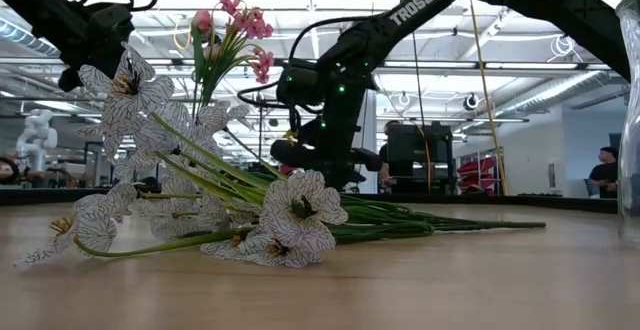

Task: Sort flowers into vase by color
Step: Put the red tulip into the transparent vase

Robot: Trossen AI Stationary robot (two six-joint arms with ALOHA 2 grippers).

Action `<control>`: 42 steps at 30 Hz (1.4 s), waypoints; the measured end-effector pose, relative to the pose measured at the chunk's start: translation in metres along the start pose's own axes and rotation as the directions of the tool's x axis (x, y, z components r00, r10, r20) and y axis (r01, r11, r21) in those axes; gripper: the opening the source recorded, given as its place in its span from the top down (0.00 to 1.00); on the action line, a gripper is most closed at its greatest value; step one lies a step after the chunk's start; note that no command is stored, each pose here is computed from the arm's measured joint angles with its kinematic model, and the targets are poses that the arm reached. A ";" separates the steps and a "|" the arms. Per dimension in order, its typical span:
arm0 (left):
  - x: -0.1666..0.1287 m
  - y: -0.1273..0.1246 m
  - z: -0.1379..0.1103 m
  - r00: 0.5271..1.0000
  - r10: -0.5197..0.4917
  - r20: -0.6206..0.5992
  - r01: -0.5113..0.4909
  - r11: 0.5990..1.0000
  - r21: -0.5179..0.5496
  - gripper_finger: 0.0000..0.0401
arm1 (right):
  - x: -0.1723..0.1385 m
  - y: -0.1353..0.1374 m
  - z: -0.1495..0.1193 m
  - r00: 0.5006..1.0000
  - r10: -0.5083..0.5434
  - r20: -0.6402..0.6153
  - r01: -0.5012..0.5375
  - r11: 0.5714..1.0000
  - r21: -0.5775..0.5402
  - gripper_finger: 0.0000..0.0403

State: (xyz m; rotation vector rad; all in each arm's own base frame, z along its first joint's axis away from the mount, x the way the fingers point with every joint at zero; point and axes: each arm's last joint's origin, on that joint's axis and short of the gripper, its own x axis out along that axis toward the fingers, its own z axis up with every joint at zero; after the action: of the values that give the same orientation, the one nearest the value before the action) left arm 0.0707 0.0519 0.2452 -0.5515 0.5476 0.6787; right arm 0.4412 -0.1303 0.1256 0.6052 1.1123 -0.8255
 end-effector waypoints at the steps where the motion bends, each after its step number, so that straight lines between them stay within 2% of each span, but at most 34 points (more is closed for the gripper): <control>1: 0.000 0.000 0.000 1.000 0.000 0.000 0.000 1.000 0.000 0.65 | 0.000 0.001 -0.002 1.000 -0.001 -0.007 0.001 1.000 -0.020 0.78; 4: 0.000 0.000 0.000 1.000 -0.006 -0.003 0.006 1.000 -0.003 0.65 | -0.002 0.005 -0.008 0.999 0.021 -0.047 -0.025 0.996 -0.085 0.95; 8: 0.000 -0.001 0.000 1.000 -0.020 -0.007 0.020 0.998 -0.052 0.65 | -0.014 0.009 -0.017 0.994 0.028 -0.109 -0.045 0.985 -0.164 0.98; 12: 0.000 -0.001 0.000 1.000 -0.019 -0.007 0.019 0.998 -0.052 0.65 | -0.050 0.011 -0.033 0.986 -0.007 -0.167 -0.038 0.963 -0.267 0.99; 15: 0.000 -0.001 0.000 1.000 -0.020 -0.006 0.019 0.998 -0.065 0.65 | -0.105 0.010 -0.034 0.999 -0.015 -0.047 0.001 0.953 -0.303 1.00; 18: 0.000 -0.001 0.000 1.000 -0.021 -0.003 0.020 0.990 -0.141 0.65 | -0.168 0.001 -0.041 0.991 -0.017 0.129 0.056 0.950 -0.306 1.00; 22: 0.000 -0.001 0.000 1.000 -0.021 -0.003 0.020 0.979 -0.204 0.65 | -0.245 -0.022 -0.062 0.954 0.068 0.291 0.012 0.964 -0.264 1.00; 26: 0.000 -0.001 0.000 1.000 -0.022 -0.003 0.021 0.978 -0.209 0.65 | -0.313 -0.063 -0.095 0.883 0.169 0.438 -0.088 0.976 -0.199 1.00; 29: 0.000 -0.001 0.000 1.000 -0.026 -0.005 0.024 0.978 -0.209 0.65 | -0.342 -0.093 -0.129 0.828 0.224 0.515 -0.172 0.974 -0.148 1.00; 32: 0.000 -0.001 0.000 0.999 -0.042 -0.010 0.039 0.977 -0.210 0.65 | -0.363 -0.128 -0.161 0.748 0.290 0.597 -0.293 0.951 -0.094 1.00; 37: 0.000 -0.001 0.000 0.999 -0.047 -0.012 0.042 0.966 -0.254 0.65 | -0.366 -0.161 -0.205 0.604 0.414 0.681 -0.499 0.863 -0.082 1.00; 42: 0.000 -0.002 0.000 0.998 -0.060 -0.017 0.053 0.962 -0.267 0.65 | -0.354 -0.156 -0.238 0.460 0.516 0.722 -0.623 0.767 -0.151 1.00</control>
State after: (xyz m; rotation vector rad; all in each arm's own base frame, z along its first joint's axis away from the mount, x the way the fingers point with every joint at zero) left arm 0.0718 0.0505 0.2456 -0.8264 0.4639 0.6966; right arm 0.1129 0.0613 0.3741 0.6212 0.0481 -0.4490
